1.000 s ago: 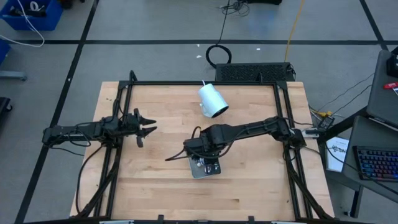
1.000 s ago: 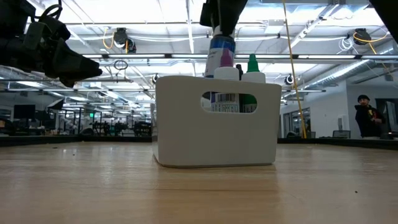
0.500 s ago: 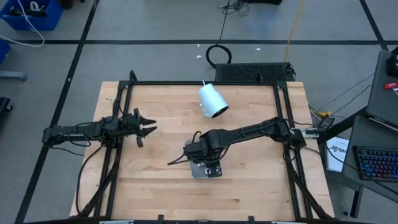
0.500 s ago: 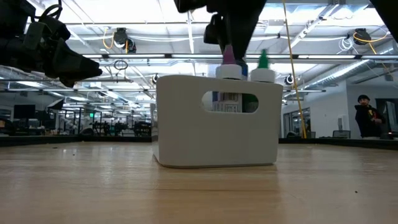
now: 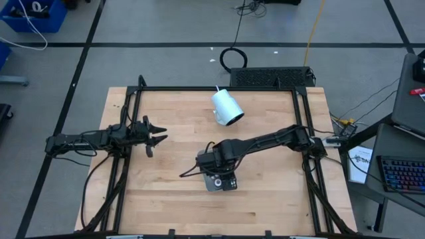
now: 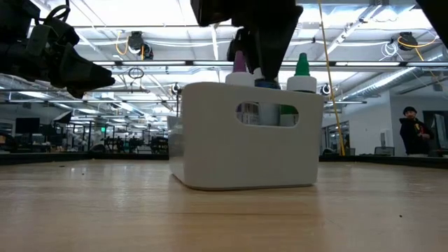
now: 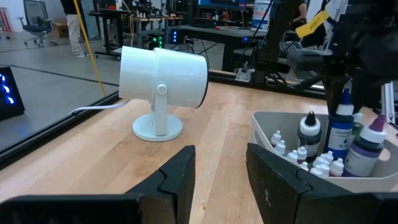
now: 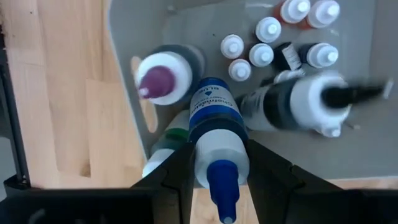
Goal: Pick & Place food coloring
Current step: Put the big blue food coloring bottle into the gray bin
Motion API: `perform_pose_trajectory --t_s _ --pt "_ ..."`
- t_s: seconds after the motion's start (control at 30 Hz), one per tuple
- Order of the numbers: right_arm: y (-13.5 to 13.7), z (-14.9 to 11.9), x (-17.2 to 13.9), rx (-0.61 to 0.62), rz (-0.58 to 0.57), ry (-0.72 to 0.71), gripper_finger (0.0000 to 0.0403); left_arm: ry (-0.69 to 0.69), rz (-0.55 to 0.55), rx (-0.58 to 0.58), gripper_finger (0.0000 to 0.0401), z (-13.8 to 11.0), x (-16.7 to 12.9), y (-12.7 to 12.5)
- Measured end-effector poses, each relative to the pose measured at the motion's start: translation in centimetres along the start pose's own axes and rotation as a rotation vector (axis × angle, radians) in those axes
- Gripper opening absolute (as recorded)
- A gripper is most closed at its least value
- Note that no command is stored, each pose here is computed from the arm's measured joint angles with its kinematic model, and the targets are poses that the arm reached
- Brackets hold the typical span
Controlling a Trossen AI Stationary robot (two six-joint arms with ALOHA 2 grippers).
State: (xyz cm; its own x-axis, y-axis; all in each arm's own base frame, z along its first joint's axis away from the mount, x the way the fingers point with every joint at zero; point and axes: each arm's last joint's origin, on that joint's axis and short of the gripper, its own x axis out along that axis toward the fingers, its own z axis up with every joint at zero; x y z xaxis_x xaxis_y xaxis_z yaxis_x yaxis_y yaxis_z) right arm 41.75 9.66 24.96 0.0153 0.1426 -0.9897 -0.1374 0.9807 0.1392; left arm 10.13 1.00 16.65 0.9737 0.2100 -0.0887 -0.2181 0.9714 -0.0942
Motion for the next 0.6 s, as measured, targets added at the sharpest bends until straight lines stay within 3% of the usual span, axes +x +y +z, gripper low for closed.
perform_pose_trajectory --t_s 0.27,0.4,0.6 --pt "-0.3 -0.2 1.3 0.015 0.000 0.029 0.0106 0.000 0.000 0.000 0.0148 0.0 0.0 0.0" --pt "-0.3 -0.4 2.4 0.053 0.064 0.054 0.0110 0.000 0.000 0.000 0.0148 0.0 0.0 0.0" --pt "-0.3 -0.4 2.8 0.112 0.074 0.055 0.0207 0.000 0.000 0.000 0.0147 0.0 0.0 0.0"
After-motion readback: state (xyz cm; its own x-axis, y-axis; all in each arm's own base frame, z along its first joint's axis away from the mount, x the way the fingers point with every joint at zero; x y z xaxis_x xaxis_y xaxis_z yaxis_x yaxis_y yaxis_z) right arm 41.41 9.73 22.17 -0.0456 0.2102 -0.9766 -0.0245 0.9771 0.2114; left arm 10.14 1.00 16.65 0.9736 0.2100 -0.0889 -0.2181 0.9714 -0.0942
